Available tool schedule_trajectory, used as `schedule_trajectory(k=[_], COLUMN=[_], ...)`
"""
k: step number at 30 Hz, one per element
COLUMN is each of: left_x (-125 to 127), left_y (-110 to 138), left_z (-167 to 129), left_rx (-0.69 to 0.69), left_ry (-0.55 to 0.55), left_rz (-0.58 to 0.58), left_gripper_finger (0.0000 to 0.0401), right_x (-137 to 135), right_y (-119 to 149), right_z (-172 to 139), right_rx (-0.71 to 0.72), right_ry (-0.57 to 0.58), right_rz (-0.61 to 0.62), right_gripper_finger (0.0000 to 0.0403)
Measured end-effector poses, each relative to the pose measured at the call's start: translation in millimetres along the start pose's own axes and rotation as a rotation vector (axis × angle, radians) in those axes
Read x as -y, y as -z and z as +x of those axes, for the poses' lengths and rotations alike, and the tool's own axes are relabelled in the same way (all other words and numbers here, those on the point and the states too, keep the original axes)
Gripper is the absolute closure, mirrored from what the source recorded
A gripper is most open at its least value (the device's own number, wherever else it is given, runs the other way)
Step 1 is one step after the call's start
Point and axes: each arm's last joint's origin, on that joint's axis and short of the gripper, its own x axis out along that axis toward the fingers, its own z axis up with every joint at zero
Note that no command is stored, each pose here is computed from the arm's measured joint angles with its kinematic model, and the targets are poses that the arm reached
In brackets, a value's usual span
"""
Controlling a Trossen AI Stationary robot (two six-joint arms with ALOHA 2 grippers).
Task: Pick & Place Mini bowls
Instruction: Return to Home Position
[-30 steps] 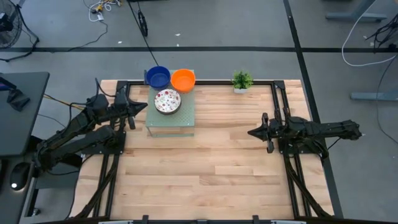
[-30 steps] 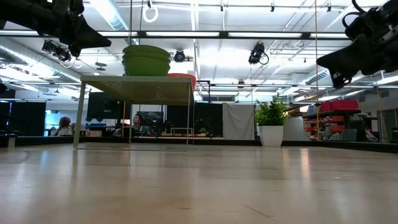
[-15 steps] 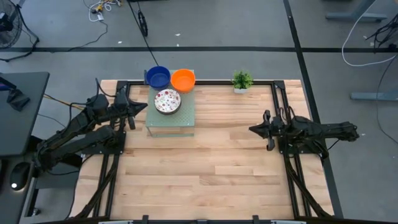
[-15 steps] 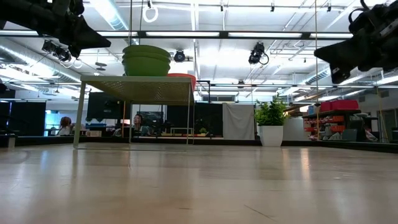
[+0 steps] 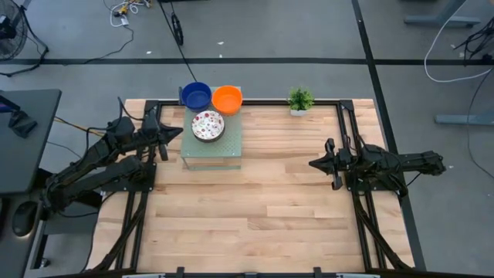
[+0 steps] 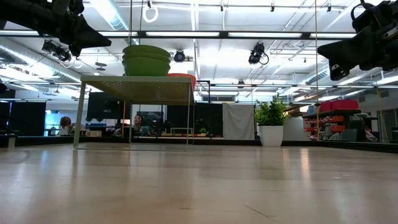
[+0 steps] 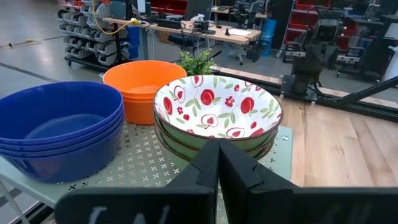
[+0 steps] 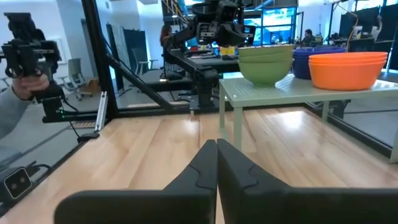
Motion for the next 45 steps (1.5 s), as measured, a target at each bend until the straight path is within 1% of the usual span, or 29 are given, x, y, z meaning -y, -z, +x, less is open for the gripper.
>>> schedule_trajectory(k=[3,5,9,13,16,22,25,28,32,36,41,45], left_x=[1,2,2,1,2,16,24,31,41,49,58,62], left_y=[0,3,28,50,53,61,69,70,71,75,87,89], left_z=[0,3,15,21,19,15,14,11,8,6,4,3], left_rx=[-0.001,0.030,0.157,0.226,0.244,0.275,0.282,0.311,0.307,0.270,0.242,0.226], left_ry=[0.025,0.084,0.194,0.216,0.236,0.357,0.357,0.345,0.408,0.410,0.481,0.510], left_rz=[0.016,0.039,0.039,0.018,-0.015,-0.037,-0.040,-0.026,-0.032,-0.014,-0.015,-0.005], left_gripper_finger=[0.0395,0.0397,0.0397,0.0398,0.0398,0.0399,0.0400,0.0400,0.0400,0.0400,0.0400,0.0399], right_x=[0,0,0,0,0,0,0,0,0,0,0,0], right_y=[0,0,0,0,0,0,0,0,0,0,0,0], right_z=[0,0,0,0,0,0,0,0,0,0,0,0], right_rx=[0.000,0.001,0.001,0.001,0.001,0.001,0.001,0.001,0.001,0.001,0.001,0.001], right_ry=[0.000,0.001,0.001,0.001,0.002,0.003,0.003,0.003,0.003,0.003,0.003,0.003], right_rz=[0.005,0.005,0.005,0.005,0.005,0.005,0.005,0.005,0.005,0.005,-0.006,-0.027], right_gripper_finger=[0.0397,0.0397,0.0397,0.0397,0.0397,0.0396,0.0396,0.0396,0.0396,0.0396,0.0396,0.0396])
